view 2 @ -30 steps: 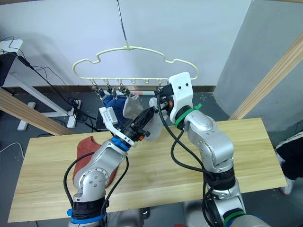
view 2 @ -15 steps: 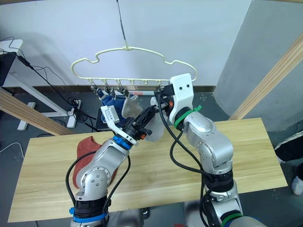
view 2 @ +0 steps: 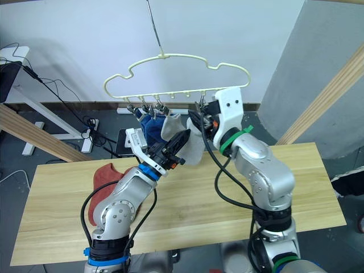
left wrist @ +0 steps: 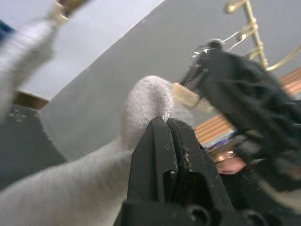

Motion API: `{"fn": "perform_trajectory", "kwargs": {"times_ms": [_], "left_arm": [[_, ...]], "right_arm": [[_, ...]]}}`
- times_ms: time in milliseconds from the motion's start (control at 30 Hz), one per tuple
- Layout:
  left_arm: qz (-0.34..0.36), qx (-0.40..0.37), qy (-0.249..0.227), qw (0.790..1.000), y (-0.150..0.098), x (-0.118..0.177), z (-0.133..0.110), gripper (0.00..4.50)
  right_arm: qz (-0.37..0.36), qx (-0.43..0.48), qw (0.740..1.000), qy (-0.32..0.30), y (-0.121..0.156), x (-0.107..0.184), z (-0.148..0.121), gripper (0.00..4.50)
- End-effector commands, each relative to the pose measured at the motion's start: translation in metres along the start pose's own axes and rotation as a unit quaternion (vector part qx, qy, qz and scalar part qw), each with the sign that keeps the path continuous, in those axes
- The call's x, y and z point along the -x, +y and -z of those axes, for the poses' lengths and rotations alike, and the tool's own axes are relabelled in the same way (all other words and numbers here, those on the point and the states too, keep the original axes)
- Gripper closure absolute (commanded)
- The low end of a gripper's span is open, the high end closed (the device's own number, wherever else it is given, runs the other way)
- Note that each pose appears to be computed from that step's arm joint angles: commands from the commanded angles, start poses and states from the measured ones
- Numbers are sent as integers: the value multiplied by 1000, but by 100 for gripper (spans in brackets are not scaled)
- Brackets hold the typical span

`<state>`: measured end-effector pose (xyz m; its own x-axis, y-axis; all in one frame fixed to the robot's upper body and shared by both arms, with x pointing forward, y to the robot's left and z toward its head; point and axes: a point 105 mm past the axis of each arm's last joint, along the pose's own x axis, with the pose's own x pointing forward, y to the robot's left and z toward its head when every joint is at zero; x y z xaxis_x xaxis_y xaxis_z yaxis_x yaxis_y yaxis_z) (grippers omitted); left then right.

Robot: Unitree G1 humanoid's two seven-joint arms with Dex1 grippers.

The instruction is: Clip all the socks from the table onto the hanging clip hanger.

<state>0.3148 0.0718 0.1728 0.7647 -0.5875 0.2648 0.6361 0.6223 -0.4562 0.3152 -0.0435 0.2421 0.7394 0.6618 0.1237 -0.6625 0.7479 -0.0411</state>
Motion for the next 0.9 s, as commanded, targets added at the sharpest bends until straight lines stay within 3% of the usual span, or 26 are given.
{"fn": "perform_trajectory", "kwargs": {"times_ms": [33, 233, 333, 600, 800, 900], "left_arm": [[9, -25, -4, 1000, -3, -1, 0, 450], [5, -75, 5, 997, 4, -2, 4, 450], [5, -84, 9, 996, 7, -1, 5, 390], [18, -120, 27, 992, 10, 9, 4, 156], [85, -195, 83, 974, 1, 31, 2, 156], [152, -264, 114, 946, -9, 40, -4, 156]], "right_arm": [[-86, 17, 996, -17, 25, 19, -11, 221], [-130, 57, 990, 22, 30, 43, 1, 221], [-121, 68, 990, 33, 25, 47, 5, 217], [-108, 79, 991, 26, 21, 46, 4, 217], [-75, 107, 991, 14, 15, 44, 3, 217], [-35, 144, 989, 15, 6, 44, 9, 217]]}}
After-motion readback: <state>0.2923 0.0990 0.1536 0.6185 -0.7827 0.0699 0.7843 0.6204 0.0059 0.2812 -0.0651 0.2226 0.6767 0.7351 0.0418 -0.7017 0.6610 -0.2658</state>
